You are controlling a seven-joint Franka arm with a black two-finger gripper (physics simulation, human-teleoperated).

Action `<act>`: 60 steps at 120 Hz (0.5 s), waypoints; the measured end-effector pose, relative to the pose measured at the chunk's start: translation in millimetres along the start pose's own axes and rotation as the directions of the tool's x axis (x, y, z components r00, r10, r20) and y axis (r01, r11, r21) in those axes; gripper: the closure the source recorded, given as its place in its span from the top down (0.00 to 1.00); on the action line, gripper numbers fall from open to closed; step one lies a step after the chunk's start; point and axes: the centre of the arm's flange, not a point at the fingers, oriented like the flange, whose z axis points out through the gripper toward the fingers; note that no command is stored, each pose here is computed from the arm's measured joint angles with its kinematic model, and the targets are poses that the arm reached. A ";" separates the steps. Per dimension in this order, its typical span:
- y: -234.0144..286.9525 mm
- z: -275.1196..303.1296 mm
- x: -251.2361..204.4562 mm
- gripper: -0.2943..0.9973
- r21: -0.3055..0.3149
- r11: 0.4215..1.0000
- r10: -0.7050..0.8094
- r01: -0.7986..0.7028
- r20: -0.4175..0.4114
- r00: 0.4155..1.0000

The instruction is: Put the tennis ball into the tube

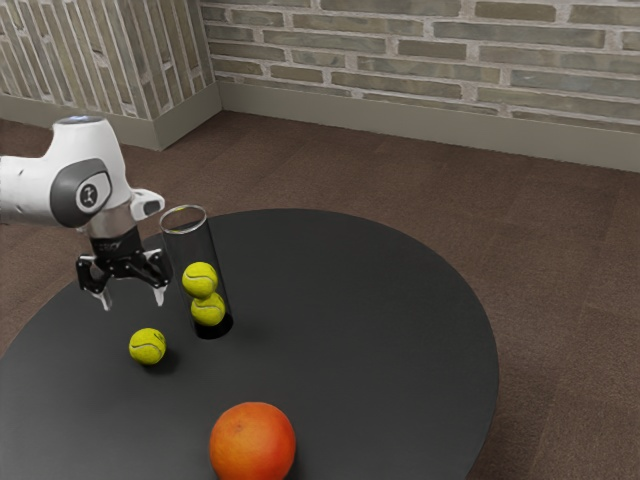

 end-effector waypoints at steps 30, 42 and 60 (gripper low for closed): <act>-25.4 49.5 10.0 0.77 -0.048 0.990 -0.131 0.133 0.037 0.991; -34.8 66.3 18.5 0.77 -0.064 0.982 -0.172 0.175 0.049 0.984; -27.0 89.6 30.3 0.77 -0.076 0.980 -0.179 0.183 0.058 0.982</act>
